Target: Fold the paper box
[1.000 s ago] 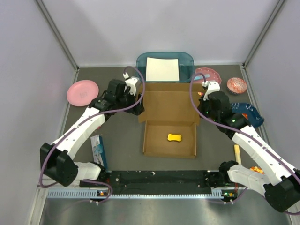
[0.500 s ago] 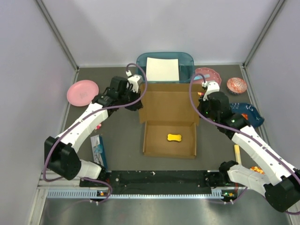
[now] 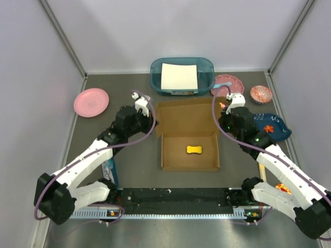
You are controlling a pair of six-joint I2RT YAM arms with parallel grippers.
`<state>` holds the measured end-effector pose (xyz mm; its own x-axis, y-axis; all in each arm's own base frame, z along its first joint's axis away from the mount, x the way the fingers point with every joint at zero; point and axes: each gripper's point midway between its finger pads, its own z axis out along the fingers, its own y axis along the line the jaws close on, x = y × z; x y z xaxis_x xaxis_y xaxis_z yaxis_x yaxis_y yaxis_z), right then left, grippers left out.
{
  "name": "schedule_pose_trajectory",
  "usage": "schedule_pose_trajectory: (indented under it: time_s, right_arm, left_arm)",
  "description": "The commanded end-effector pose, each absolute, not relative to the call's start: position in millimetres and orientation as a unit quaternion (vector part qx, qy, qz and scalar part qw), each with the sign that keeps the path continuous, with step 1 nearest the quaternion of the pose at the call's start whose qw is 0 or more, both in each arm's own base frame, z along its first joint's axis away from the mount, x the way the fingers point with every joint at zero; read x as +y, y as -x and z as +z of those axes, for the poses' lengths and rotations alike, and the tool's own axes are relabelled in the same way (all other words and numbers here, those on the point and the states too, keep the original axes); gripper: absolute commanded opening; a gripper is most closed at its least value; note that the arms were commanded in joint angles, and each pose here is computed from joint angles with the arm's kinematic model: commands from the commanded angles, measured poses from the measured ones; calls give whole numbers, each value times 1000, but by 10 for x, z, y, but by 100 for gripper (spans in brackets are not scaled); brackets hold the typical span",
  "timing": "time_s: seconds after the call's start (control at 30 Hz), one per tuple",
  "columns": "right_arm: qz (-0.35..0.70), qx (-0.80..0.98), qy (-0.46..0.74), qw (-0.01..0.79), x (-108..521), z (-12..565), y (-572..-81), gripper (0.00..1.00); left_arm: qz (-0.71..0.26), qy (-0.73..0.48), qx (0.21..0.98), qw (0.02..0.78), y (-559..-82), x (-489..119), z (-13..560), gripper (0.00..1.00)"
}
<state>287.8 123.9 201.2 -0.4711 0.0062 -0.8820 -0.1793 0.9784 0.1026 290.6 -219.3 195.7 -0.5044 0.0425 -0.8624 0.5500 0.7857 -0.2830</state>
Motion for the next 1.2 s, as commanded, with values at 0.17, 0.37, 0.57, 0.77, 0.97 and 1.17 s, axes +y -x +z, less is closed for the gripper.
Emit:
schedule_pose_trajectory:
  time_s: [0.17, 0.37, 0.57, 0.77, 0.97, 1.17]
  right_arm:
    - [170, 792, -5, 587, 1452, 2203, -2908, 0]
    - [180, 782, -10, 596, 1485, 2279, -2903, 0]
    - [167, 791, -8, 589, 1461, 2172, -2879, 0]
    - [161, 799, -10, 579, 1425, 1991, -2835, 0]
    - [152, 810, -12, 567, 1375, 1756, -2777, 0]
    - [151, 819, -17, 553, 1325, 1550, -2681, 0]
  left_arm:
    - [-280, -83, 696, 656, -3002, -2277, 2479, 0]
    - [-279, -33, 682, 675, -3113, -2279, 2623, 0]
    - [-299, -4, 676, 673, -3090, -2459, 2689, 0]
    - [-306, -10, 683, 663, -2959, -2583, 2443, 0]
    - [-302, -7, 692, 656, -2845, -2495, 2109, 0]
    - [-288, 0, 698, 655, -2754, -2365, 1862, 0]
